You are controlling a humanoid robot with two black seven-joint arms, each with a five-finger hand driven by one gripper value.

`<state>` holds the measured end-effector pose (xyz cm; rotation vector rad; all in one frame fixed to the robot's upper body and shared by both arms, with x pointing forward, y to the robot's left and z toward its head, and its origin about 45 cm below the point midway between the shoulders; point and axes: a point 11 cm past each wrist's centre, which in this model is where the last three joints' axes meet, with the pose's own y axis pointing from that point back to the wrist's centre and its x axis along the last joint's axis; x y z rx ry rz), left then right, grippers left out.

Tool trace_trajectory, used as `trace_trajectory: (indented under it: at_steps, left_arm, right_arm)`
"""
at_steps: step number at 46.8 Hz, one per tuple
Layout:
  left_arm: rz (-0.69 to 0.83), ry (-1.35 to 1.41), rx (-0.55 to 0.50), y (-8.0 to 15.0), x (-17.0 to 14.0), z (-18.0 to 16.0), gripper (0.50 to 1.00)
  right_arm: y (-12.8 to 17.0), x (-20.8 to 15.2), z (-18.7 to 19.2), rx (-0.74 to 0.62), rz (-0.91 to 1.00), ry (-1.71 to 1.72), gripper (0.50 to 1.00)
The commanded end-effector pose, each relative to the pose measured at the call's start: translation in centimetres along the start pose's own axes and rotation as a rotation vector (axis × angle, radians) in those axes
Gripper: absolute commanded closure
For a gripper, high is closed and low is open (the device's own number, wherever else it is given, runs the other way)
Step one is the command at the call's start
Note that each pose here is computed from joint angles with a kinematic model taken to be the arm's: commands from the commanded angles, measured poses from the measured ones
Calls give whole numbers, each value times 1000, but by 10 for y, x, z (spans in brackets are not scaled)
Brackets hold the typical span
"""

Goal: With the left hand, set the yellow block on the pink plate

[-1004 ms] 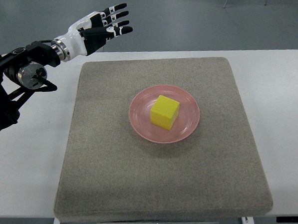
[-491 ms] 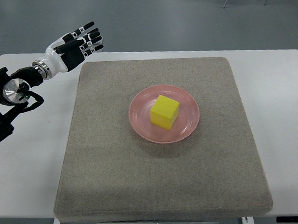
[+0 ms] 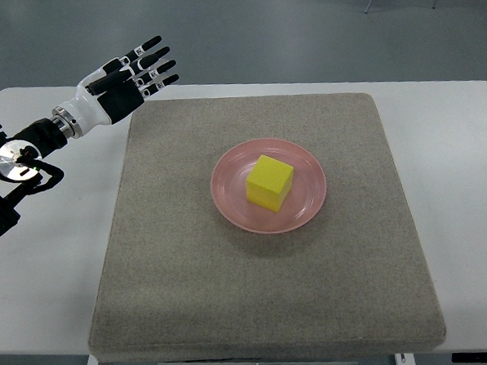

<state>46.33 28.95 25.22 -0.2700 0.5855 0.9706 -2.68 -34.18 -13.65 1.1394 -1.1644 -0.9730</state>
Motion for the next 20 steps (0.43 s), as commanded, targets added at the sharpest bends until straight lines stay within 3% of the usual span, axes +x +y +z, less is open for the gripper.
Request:
trace_trajectory:
  at_steps: [1, 20]
  left_arm:
    - [3, 14, -7, 1, 1, 1, 506]
    - [14, 17, -21, 8, 7, 8, 506]
  right_arm:
    - [0, -2, 1, -1, -5, 1, 576]
    - [0, -3, 1, 4, -8, 7, 576]
